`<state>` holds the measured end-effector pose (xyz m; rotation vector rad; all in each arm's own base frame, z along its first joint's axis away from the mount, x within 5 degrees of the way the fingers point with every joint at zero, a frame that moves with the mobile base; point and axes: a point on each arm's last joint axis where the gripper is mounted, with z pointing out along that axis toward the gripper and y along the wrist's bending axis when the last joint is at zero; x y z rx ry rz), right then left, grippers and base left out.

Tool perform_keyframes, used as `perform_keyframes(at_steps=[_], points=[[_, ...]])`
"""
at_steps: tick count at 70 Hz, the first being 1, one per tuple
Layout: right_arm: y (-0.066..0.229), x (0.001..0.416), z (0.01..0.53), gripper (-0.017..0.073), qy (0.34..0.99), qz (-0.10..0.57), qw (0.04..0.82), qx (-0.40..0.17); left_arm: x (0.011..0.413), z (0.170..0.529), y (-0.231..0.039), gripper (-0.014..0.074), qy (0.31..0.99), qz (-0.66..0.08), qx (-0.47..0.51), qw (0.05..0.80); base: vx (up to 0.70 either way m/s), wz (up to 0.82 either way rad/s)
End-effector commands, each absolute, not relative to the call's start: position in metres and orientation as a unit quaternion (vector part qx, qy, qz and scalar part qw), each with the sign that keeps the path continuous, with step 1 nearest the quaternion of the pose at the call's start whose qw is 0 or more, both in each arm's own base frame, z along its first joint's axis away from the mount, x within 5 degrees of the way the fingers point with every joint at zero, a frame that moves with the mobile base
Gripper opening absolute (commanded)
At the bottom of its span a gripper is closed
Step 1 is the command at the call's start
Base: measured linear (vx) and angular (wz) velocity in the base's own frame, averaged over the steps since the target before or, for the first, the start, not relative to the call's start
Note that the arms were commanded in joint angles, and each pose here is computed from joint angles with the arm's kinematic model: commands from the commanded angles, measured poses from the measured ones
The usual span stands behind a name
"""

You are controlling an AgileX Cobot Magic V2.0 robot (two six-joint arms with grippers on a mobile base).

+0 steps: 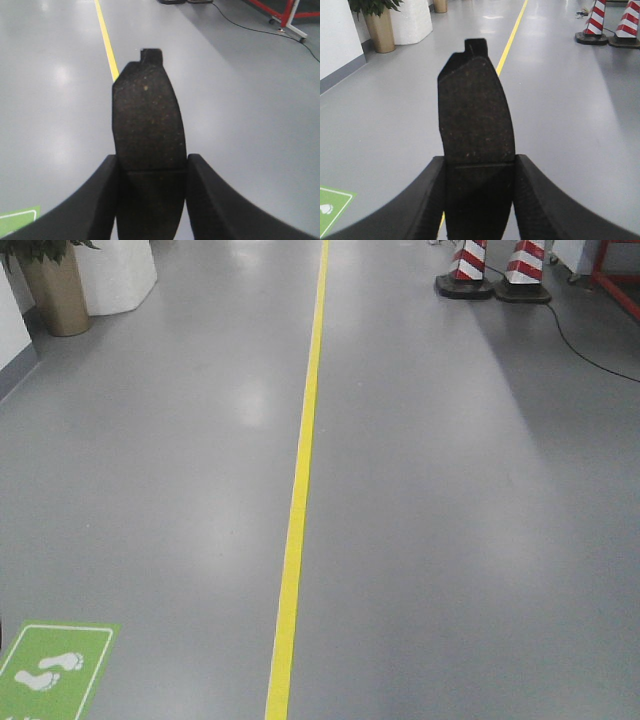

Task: Move and align brake pads A on conveyor
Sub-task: 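Drive forward along the yellow floor line past the striped cones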

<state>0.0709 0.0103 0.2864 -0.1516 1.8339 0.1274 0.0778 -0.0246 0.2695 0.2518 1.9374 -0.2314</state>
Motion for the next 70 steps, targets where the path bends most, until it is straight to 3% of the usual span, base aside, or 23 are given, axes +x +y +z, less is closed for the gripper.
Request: perform_keyframes(at_steps=[1, 70], points=[[0.0113, 0.0717, 0.3036, 0.0003, 0.755, 0.056, 0.649, -0.073, 0.0803, 0.2865, -0.0253, -0.0006, 0.787, -0.107, 0.100, 0.600, 0.41, 0.12], [0.0113, 0.0717, 0.3033, 0.0003, 0.756, 0.056, 0.648, -0.073, 0.0803, 0.2863, -0.0253, -0.0006, 0.787, -0.107, 0.100, 0.599, 0.55, -0.08]])
